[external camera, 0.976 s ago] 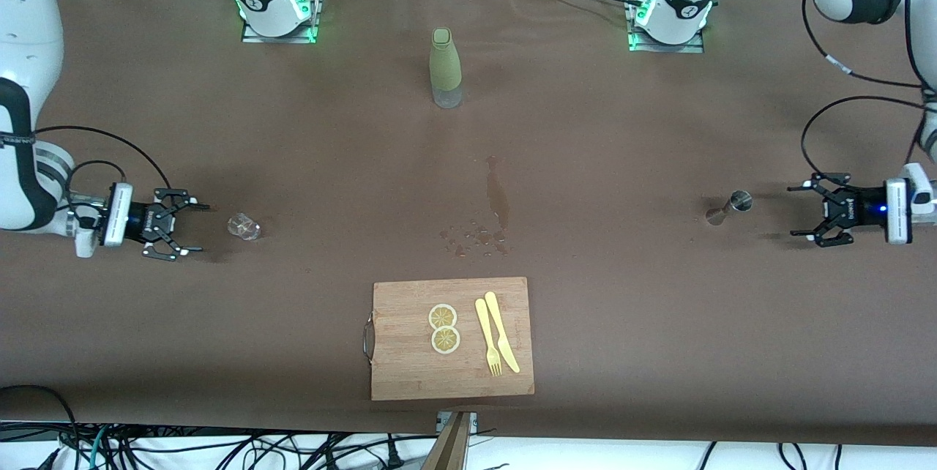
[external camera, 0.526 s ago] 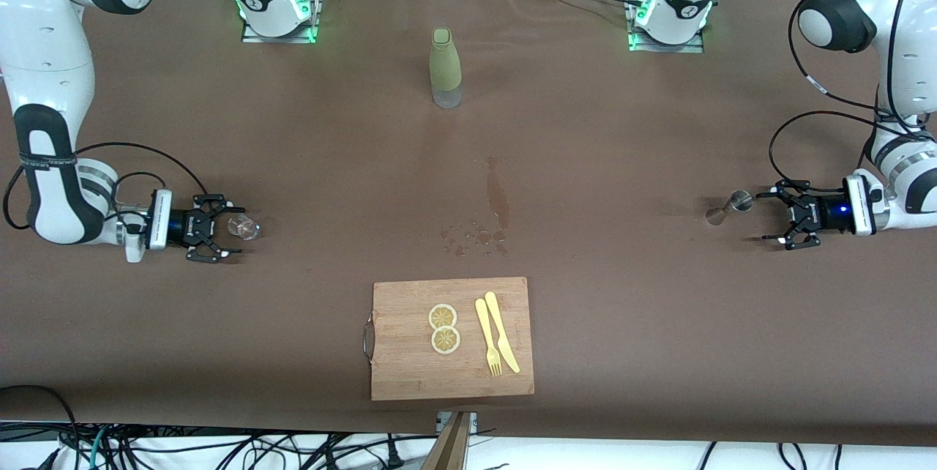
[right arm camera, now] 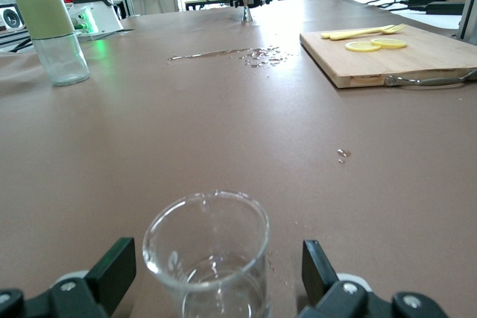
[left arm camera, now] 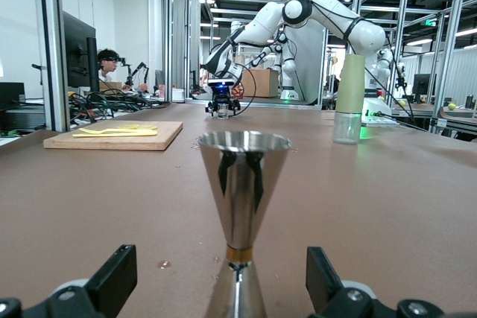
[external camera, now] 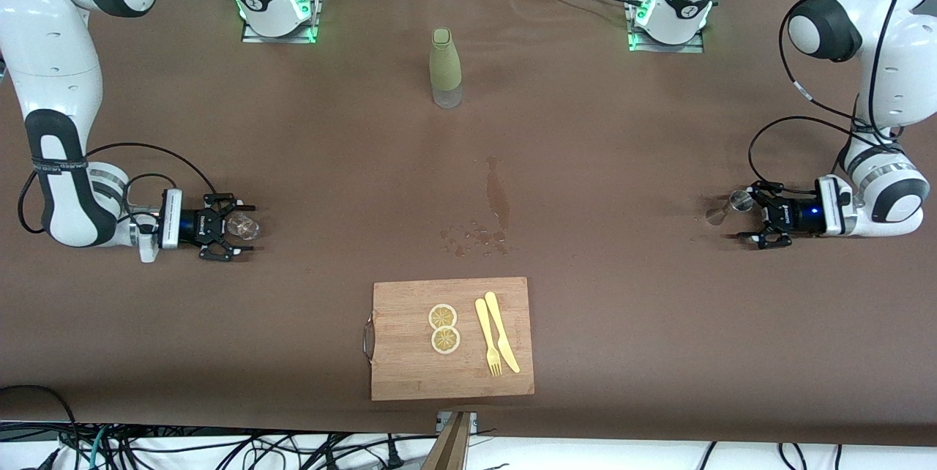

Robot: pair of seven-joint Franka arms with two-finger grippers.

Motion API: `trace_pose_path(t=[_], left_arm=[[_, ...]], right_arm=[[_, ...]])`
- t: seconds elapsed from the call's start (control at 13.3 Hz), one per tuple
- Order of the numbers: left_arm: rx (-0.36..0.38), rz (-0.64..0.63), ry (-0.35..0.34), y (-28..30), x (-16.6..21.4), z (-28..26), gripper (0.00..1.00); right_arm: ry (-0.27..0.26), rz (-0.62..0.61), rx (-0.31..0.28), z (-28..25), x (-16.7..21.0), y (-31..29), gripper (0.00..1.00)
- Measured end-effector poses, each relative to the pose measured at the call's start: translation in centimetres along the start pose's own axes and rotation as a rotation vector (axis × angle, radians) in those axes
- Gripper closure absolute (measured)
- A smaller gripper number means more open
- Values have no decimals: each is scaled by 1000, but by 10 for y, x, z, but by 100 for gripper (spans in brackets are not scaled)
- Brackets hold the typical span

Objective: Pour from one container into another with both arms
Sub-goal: 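Grasp the glass cup with the right gripper while the left gripper grasps the jigger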

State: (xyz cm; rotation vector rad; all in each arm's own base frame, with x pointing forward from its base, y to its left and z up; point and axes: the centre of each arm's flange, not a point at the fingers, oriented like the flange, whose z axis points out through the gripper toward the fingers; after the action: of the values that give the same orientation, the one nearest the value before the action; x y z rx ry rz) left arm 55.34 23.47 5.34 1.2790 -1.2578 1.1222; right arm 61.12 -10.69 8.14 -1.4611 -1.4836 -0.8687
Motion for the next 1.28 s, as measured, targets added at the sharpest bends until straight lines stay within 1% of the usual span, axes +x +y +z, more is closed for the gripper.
trace_pose_path(t=[0.23,0.3,0.38,0.6,0.68,0.75,0.9,0.98,1.13,1.2,1.28], left_arm=[[-11,2,14,3,-6,7,0],[-17,0,23,4,-7,12,0],[-24,-2,31,5,-8,16,0],[-32,-8,44,8,-10,22,0],[-32,-9,46,8,-10,23,0],[-33,-10,48,9,-11,23,0],[-34,-10,50,10,-11,23,0],[-34,-10,52,10,-11,23,0],[-34,-9,52,11,-10,22,2],[-33,-9,52,11,-10,21,3],[-32,-9,51,12,-10,20,11]], right_arm=[[12,-4,5,7,3,2,1],[13,-3,4,7,2,2,4],[14,-3,4,8,2,2,4],[21,-2,-4,8,2,2,43],[23,-2,-6,8,2,3,54],[23,-1,-6,8,2,3,62],[24,-1,-7,8,2,2,84],[27,-1,-6,8,2,2,87],[41,2,-2,9,3,2,87],[59,9,-4,10,5,2,87],[80,23,-5,12,8,3,87]])
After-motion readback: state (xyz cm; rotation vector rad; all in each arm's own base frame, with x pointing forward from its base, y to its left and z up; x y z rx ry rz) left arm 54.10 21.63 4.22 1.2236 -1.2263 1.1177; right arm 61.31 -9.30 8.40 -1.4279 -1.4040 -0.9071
